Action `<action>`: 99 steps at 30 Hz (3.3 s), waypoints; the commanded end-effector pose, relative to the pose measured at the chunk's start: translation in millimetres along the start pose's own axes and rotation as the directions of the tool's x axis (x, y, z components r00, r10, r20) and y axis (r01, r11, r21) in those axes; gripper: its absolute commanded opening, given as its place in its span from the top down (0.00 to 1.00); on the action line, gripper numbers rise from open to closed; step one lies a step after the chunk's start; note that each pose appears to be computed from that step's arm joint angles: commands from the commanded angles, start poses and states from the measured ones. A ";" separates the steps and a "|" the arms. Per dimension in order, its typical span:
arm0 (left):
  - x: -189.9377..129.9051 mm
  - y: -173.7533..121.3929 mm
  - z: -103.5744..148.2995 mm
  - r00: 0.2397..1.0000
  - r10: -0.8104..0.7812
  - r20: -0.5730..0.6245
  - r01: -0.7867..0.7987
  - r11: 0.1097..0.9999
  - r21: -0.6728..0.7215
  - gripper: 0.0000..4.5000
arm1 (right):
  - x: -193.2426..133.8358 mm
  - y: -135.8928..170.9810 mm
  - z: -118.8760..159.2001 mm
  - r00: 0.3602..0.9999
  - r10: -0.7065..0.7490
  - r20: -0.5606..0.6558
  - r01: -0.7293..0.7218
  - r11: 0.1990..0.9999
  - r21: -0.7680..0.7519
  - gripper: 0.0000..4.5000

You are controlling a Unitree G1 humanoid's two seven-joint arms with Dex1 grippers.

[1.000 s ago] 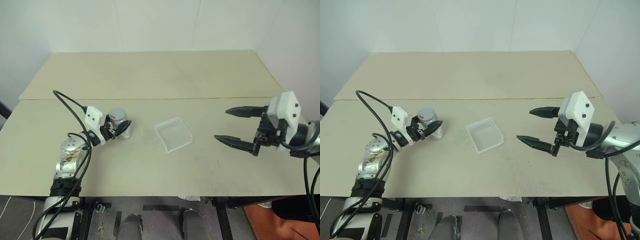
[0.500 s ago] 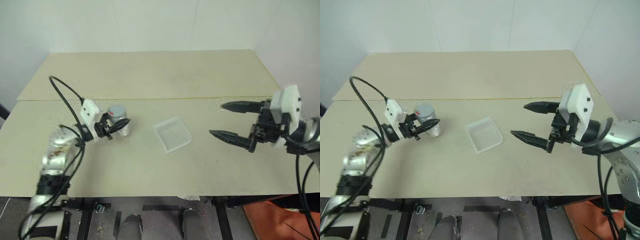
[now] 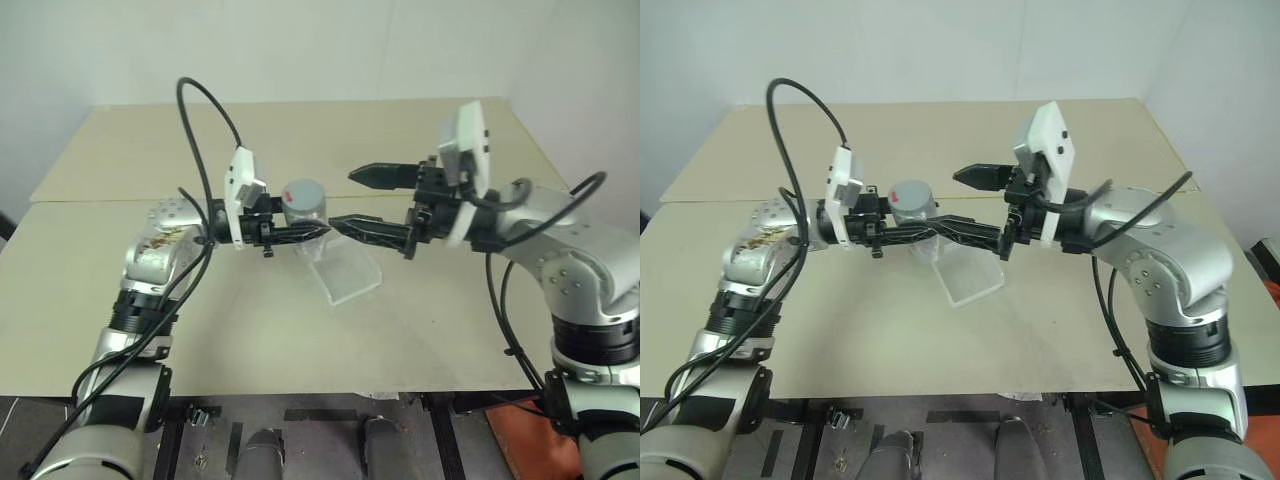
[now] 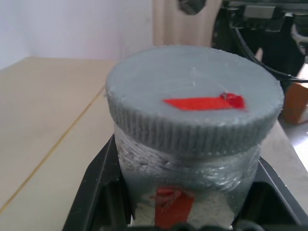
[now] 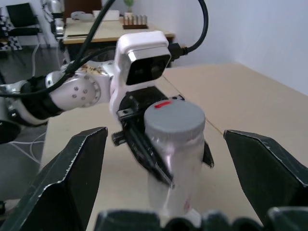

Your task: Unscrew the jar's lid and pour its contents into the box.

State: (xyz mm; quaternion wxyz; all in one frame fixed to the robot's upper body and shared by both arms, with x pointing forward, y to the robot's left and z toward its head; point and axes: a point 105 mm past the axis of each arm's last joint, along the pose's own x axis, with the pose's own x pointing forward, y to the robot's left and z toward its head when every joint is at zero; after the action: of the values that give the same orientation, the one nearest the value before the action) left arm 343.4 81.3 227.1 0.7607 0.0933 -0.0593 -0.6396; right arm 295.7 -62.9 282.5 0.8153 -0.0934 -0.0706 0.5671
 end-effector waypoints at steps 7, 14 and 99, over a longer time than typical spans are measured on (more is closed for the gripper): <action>22.4 0.2 11.2 0.996 -0.087 0.026 0.086 0.995 0.046 0.56 | 15.2 -6.8 0.5 0.998 -0.057 -0.031 0.055 0.997 -0.053 0.00; 24.7 -1.8 12.3 0.994 -0.105 0.020 0.104 0.992 0.065 0.56 | 20.9 -7.6 0.0 0.998 -0.050 -0.040 0.048 0.998 -0.036 0.00; -13.6 -2.6 9.6 0.991 -0.130 -0.022 0.131 0.990 0.060 0.56 | -22.0 -35.0 -1.4 0.979 -0.199 -0.042 0.197 0.980 -0.035 0.01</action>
State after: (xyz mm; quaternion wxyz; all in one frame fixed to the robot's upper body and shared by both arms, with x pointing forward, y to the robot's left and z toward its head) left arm 342.4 95.9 224.9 0.7245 0.1179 -0.0414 -0.6779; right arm 330.3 -97.4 276.1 0.8774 -0.1032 -0.0330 0.4673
